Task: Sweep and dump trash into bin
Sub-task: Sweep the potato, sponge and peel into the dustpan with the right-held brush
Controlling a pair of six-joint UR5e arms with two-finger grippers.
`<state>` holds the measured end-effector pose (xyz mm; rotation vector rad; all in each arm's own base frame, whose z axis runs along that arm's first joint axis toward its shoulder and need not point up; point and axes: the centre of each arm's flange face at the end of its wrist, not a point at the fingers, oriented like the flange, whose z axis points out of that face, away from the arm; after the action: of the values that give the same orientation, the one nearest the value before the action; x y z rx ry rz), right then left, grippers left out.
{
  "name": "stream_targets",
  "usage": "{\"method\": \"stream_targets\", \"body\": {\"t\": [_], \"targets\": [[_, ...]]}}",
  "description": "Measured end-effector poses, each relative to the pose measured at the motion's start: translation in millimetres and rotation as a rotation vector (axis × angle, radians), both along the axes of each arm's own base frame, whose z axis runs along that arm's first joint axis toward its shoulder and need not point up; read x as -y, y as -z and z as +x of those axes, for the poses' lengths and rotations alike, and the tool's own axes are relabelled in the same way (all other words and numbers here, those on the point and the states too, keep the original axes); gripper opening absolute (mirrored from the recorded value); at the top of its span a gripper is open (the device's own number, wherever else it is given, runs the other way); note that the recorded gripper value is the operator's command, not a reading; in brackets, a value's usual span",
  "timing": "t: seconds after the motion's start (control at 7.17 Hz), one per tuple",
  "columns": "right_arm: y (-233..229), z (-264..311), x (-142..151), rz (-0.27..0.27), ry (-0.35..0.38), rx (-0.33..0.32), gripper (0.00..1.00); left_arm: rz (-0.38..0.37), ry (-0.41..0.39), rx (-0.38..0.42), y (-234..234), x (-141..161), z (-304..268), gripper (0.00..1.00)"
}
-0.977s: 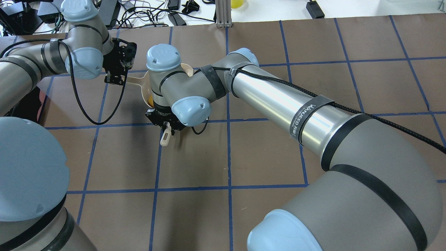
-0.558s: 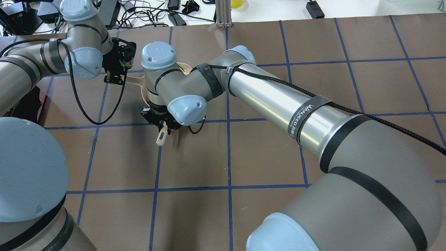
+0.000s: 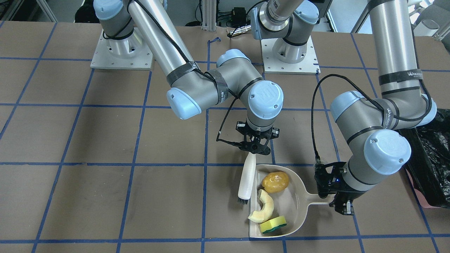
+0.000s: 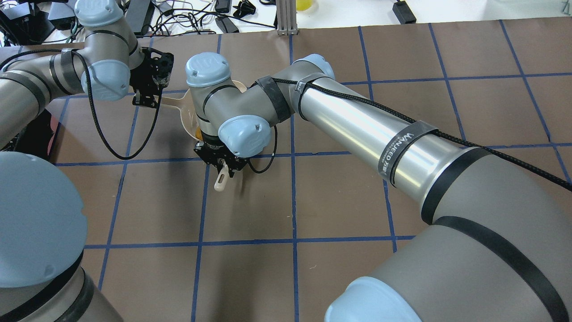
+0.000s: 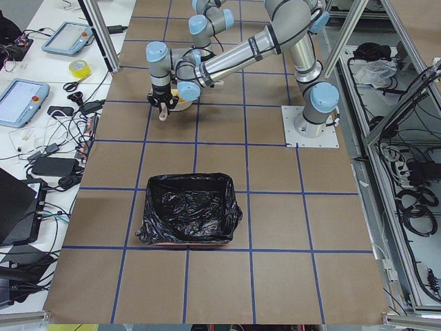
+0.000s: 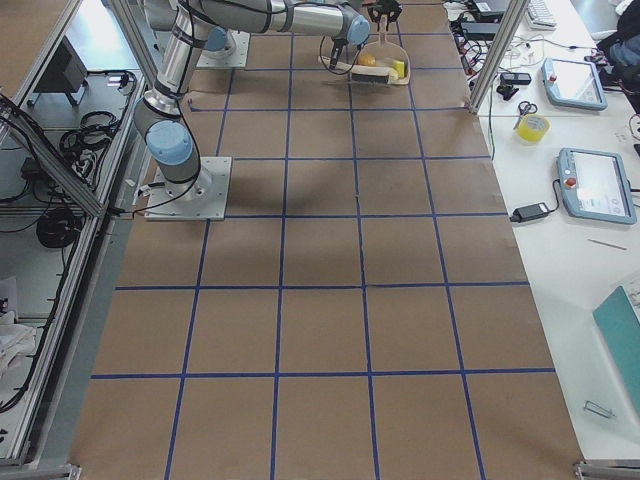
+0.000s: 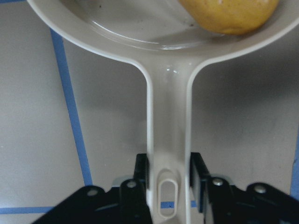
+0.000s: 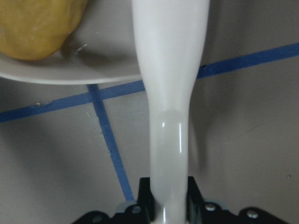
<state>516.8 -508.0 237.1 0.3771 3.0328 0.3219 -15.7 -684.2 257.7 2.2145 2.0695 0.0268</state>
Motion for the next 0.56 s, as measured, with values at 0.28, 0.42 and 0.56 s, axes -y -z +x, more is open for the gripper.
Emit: {"method": "stream_targets", "body": {"t": [0.28, 0.42, 0.56], "targets": [[-17, -30, 0, 0.019, 0.04, -0.044, 0.0, -0.008, -0.004, -0.023, -4, 0, 0, 0.2], [-33, -60, 7, 0.026, 0.061, -0.073, 0.0, -0.011, -0.009, -0.036, -7, -1, 2, 0.2], [-46, -102, 16, 0.024, 0.047, -0.093, 0.0, -0.017, -0.012, -0.055, -11, -1, 3, 0.2]]}}
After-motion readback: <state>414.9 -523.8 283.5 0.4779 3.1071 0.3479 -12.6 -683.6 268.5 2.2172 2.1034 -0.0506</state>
